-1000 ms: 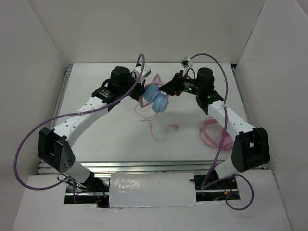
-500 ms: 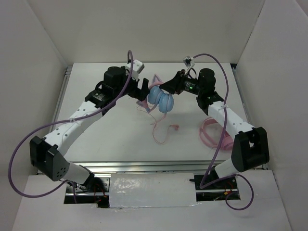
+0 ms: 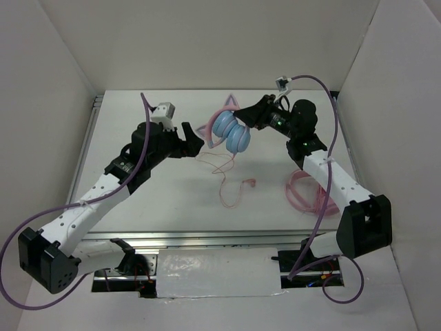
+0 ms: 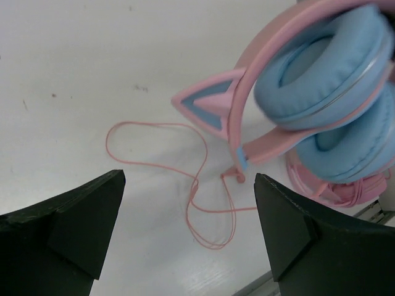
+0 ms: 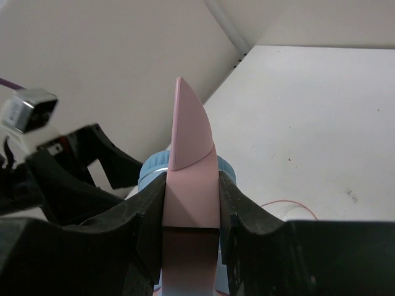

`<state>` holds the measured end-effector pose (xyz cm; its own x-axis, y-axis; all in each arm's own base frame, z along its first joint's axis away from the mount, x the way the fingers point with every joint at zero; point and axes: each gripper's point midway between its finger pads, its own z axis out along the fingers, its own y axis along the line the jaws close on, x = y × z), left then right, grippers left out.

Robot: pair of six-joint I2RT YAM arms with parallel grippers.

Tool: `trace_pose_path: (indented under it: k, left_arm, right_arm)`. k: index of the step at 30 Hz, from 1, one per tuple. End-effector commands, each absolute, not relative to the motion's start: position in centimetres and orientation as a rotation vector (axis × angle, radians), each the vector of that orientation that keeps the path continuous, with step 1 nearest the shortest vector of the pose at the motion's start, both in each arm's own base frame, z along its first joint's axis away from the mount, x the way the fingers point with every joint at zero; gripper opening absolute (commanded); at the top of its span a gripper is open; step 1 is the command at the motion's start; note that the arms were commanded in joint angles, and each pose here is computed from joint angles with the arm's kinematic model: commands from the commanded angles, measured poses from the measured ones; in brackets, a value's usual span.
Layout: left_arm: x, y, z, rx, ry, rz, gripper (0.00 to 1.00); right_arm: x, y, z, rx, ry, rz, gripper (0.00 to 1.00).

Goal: Wrap the headphones

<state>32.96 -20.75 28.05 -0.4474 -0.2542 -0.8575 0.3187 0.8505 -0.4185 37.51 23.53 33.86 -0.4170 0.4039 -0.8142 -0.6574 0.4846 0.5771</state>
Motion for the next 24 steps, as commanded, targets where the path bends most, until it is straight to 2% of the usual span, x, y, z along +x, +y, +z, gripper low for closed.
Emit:
trace_pose_path:
  k: [1, 8, 13, 20, 24]
  left_arm:
    - [33.2, -21.6, 28.7, -0.084, 1.884, -0.769, 0.99]
    - [34.7, -22.3, 28.4, -0.173, 1.825, -0.833, 0.99]
    - [35.0, -23.1, 27.1, -0.126, 1.807, -0.847, 0.99]
    - [35.6, -23.4, 25.2, -0.123, 1.842, -0.81, 0.8]
    - [36.2, -23.8, 24.7, -0.127, 1.838, -0.793, 0.79]
  right_arm:
    - [36.5, 23.3, 38.4, -0.187, 1.454, 1.231, 0.0]
    - [36.0, 24.1, 38.2, -0.153, 1.455, 1.247, 0.0]
    - [36.2, 24.0, 38.0, -0.124, 1.456, 1.246, 0.0]
    - [36.3, 24.0, 38.4, -0.065, 1.436, 1.298, 0.0]
    - [36.0, 24.7, 38.5, -0.085, 1.434, 1.321, 0.0]
